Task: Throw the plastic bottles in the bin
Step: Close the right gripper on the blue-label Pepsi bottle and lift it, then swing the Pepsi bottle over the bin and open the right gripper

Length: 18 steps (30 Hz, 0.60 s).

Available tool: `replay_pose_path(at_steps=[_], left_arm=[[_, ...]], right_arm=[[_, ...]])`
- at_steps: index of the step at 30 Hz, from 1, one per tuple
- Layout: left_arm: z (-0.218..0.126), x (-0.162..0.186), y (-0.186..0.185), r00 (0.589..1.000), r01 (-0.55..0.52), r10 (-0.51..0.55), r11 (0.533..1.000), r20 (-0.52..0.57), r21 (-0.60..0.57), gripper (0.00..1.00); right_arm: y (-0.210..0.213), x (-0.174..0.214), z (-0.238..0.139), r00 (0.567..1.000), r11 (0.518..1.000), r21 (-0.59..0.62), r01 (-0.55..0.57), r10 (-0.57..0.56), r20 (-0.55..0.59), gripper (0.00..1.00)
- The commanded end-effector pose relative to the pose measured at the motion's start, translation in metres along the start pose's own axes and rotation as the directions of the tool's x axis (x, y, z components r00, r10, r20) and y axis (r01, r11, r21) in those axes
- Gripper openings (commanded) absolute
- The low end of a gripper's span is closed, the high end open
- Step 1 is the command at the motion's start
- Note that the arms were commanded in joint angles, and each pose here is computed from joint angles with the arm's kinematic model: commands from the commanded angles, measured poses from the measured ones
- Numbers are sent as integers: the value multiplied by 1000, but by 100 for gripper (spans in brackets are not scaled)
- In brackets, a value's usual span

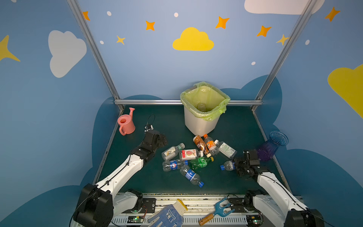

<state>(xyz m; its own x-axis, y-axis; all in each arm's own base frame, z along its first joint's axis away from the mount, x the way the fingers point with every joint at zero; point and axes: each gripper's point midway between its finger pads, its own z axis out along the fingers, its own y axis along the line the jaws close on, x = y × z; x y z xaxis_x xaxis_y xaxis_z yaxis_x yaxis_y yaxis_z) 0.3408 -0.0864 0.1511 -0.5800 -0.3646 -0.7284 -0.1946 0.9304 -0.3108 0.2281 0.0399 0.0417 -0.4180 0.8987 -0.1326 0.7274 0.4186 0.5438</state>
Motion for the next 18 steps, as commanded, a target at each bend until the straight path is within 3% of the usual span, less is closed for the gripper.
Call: replay_pose_path(at_steps=[1, 5, 8, 12, 18], left_arm=[[5, 6, 6, 999, 34, -35, 999, -21, -11, 100], [9, 12, 14, 997, 60, -61, 998, -37, -26, 100], [10, 15, 19, 996, 78, -79, 996, -43, -31, 100], [14, 16, 24, 993, 106, -107, 994, -50, -34, 100], [17, 18, 27, 990, 126, -128, 991, -60, -36, 100]], right_arm=[[16, -13, -12, 991, 992, -43, 122, -119, 62, 58], [59, -27, -39, 963, 952, -176, 252, -229, 139, 54], [96, -41, -72, 924, 888, -280, 364, -307, 229, 52], [152, -67, -139, 841, 778, -348, 522, -401, 364, 50], [232, -96, -246, 687, 607, -380, 698, -419, 594, 50]])
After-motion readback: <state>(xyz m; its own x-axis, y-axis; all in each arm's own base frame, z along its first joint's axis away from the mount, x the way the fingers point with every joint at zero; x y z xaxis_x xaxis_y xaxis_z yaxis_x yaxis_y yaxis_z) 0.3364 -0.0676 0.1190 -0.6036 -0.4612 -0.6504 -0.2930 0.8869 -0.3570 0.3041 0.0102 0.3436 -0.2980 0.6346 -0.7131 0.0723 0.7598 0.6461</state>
